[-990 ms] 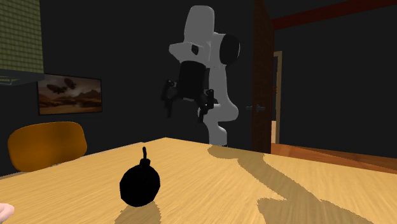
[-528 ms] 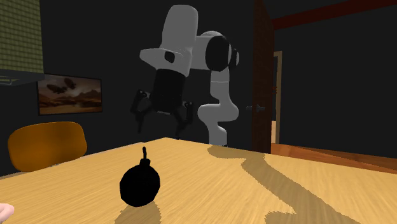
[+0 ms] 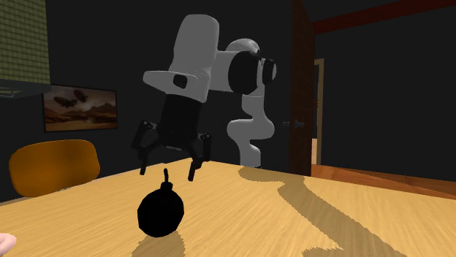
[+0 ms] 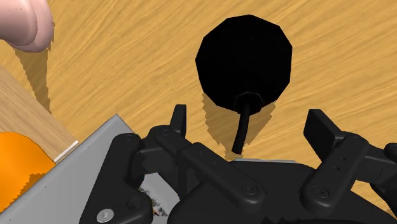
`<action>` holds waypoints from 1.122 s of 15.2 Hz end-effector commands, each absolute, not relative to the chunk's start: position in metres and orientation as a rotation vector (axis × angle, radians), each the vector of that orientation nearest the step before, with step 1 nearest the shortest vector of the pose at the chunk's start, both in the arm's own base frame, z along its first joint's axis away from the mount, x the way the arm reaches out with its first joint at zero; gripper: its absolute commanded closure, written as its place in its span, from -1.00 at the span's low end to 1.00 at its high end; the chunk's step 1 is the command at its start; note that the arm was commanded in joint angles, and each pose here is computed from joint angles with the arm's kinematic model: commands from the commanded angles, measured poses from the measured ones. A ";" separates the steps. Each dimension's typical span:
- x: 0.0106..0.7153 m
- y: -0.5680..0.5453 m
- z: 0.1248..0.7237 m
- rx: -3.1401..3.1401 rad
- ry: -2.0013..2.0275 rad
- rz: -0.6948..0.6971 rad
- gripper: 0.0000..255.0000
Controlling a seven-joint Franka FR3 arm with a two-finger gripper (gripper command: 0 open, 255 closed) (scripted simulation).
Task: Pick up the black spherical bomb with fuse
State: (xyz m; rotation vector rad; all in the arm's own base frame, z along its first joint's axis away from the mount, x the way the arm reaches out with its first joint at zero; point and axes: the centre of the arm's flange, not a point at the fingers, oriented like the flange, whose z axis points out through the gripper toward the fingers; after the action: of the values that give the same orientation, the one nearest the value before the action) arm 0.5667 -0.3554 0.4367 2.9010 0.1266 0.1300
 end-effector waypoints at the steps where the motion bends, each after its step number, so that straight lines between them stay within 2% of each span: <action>1: 0.567 -0.357 0.426 2.901 0.127 0.131 -1.00; 4: 0.567 -0.357 0.418 2.901 0.127 0.131 -1.00; 5: 0.567 -0.357 0.417 2.901 0.127 0.131 1.00; 17: 0.567 -0.357 0.434 2.901 0.127 0.131 1.00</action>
State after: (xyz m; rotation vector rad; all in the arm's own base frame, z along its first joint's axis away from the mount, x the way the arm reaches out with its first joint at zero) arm 0.5668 -0.3564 0.4286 2.9009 0.1268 0.1303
